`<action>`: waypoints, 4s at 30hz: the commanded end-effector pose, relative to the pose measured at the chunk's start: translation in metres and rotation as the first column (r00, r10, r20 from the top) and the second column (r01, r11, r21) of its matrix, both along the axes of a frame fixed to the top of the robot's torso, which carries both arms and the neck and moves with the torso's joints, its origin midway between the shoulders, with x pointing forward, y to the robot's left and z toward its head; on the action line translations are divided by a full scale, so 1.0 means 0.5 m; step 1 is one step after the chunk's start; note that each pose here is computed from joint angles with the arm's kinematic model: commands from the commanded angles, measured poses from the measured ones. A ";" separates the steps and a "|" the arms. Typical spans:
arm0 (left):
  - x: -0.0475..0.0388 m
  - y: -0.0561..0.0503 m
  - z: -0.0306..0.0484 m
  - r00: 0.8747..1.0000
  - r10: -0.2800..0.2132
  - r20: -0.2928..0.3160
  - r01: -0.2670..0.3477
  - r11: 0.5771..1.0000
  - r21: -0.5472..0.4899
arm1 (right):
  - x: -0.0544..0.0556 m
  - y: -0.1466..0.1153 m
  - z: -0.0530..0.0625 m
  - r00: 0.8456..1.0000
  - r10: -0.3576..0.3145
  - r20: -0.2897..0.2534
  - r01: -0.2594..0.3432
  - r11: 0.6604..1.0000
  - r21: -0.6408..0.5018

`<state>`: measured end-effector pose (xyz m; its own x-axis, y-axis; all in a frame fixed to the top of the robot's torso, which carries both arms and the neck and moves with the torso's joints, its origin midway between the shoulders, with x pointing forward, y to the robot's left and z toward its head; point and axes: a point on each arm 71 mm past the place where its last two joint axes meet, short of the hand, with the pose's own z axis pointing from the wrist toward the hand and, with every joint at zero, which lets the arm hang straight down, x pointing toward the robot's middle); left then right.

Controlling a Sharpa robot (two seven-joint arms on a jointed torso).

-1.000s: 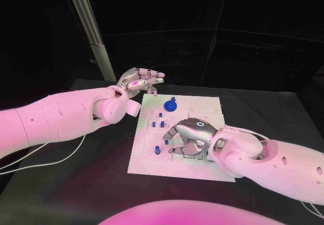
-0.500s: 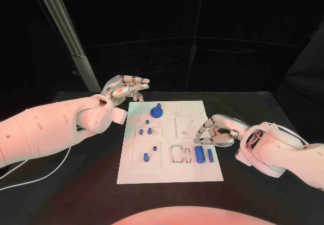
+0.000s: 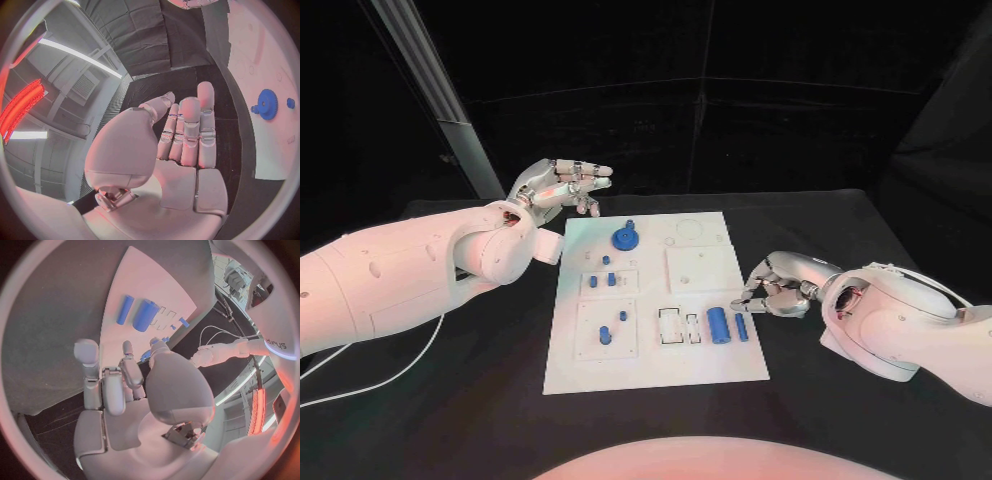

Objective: Assemble the parts on the task board

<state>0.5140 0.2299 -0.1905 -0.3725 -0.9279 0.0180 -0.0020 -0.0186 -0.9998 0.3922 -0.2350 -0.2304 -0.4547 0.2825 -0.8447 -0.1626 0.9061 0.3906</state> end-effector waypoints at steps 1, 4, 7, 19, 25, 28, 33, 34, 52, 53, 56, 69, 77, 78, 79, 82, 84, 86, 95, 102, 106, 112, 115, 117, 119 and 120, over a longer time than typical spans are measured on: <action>-0.001 -0.002 0.002 1.000 -0.013 0.002 0.013 1.000 -0.008 | 0.000 0.004 -0.006 1.000 0.007 0.008 -0.006 0.996 -0.090; -0.001 -0.001 0.002 1.000 -0.014 0.002 0.014 1.000 -0.008 | -0.003 0.017 -0.015 1.000 0.021 0.002 -0.021 0.995 -0.094; -0.001 -0.001 0.001 1.000 -0.013 0.001 0.013 1.000 -0.008 | -0.003 0.027 -0.022 0.999 0.032 -0.005 -0.032 0.995 -0.097; -0.001 -0.003 -0.001 1.000 -0.016 0.000 0.016 1.000 -0.008 | -0.010 0.059 -0.039 0.998 0.068 0.000 -0.068 0.991 -0.117; -0.001 -0.004 -0.002 1.000 -0.018 -0.001 0.018 1.000 -0.008 | -0.011 0.069 -0.055 0.997 0.075 -0.028 -0.078 0.987 -0.138; -0.001 -0.004 -0.002 1.000 -0.019 -0.002 0.019 1.000 -0.008 | -0.013 0.073 -0.064 0.996 0.079 -0.046 -0.085 0.985 -0.149; -0.001 -0.004 -0.003 1.000 -0.019 -0.002 0.019 1.000 -0.008 | -0.014 0.080 -0.077 0.994 0.082 -0.066 -0.093 0.981 -0.170; -0.001 -0.004 -0.003 1.000 -0.020 -0.003 0.020 1.000 -0.008 | -0.014 0.081 -0.080 0.994 0.082 -0.070 -0.093 0.980 -0.174; -0.002 -0.001 -0.004 1.000 -0.021 -0.007 0.021 1.000 -0.007 | -0.023 0.088 -0.065 0.999 0.044 0.009 -0.043 0.994 -0.100; -0.002 -0.001 -0.004 1.000 -0.021 -0.007 0.021 1.000 -0.007 | -0.025 0.087 -0.062 0.999 0.041 0.016 -0.039 0.996 -0.084; -0.002 -0.001 -0.004 1.000 -0.021 -0.008 0.021 1.000 -0.006 | -0.032 0.087 -0.051 0.999 0.032 0.033 -0.031 0.999 -0.034; -0.002 -0.004 -0.005 1.000 -0.024 -0.008 0.024 1.000 -0.007 | -0.048 0.118 -0.030 0.999 0.028 0.037 -0.032 0.992 0.120; -0.003 -0.006 -0.004 1.000 -0.026 -0.008 0.026 1.000 -0.008 | -0.046 0.152 -0.041 0.998 0.057 -0.017 -0.055 0.992 0.112; -0.003 -0.006 -0.004 1.000 -0.026 -0.009 0.026 1.000 -0.008 | -0.046 0.157 -0.042 0.998 0.059 -0.021 -0.056 0.992 0.111; -0.004 -0.006 -0.004 1.000 -0.027 -0.009 0.027 1.000 -0.008 | -0.046 0.161 -0.043 0.998 0.060 -0.026 -0.057 0.992 0.110; -0.004 -0.006 -0.004 1.000 -0.026 -0.009 0.026 1.000 -0.007 | -0.044 0.170 -0.047 0.997 0.061 -0.042 -0.057 0.993 0.099; -0.004 -0.006 -0.004 1.000 -0.026 -0.009 0.026 1.000 -0.007 | -0.043 0.174 -0.052 0.996 0.062 -0.060 -0.057 0.995 0.081; -0.004 -0.006 -0.004 1.000 -0.027 -0.009 0.027 1.000 -0.008 | -0.040 0.178 -0.056 0.995 0.065 -0.070 -0.060 0.996 0.065; -0.004 -0.005 -0.003 1.000 -0.026 -0.009 0.026 1.000 -0.008 | -0.034 0.196 -0.062 0.995 0.073 -0.069 -0.070 0.997 0.041; -0.005 -0.005 -0.003 1.000 -0.027 -0.010 0.027 1.000 -0.007 | -0.028 0.203 -0.063 0.997 0.064 -0.047 -0.063 0.998 0.027; -0.005 -0.004 -0.003 1.000 -0.026 -0.011 0.026 1.000 -0.007 | -0.025 0.202 -0.062 0.998 0.055 -0.034 -0.054 0.998 0.025; -0.005 -0.004 -0.003 1.000 -0.026 -0.013 0.026 1.000 -0.006 | -0.025 0.205 -0.061 0.998 0.057 -0.026 -0.056 0.998 0.029; -0.005 -0.004 -0.003 1.000 -0.026 -0.014 0.026 1.000 -0.005 | -0.027 0.206 -0.059 0.998 0.063 -0.022 -0.062 0.997 0.035; -0.005 -0.003 -0.003 1.000 -0.026 -0.015 0.026 1.000 -0.005 | -0.029 0.206 -0.057 0.997 0.070 -0.018 -0.069 0.997 0.040; -0.005 -0.003 -0.003 1.000 -0.027 -0.015 0.026 1.000 -0.005 | -0.031 0.206 -0.056 0.997 0.077 -0.017 -0.076 0.996 0.043; -0.005 -0.003 -0.003 1.000 -0.027 -0.015 0.027 1.000 -0.005 | -0.032 0.206 -0.055 0.996 0.084 -0.015 -0.083 0.996 0.043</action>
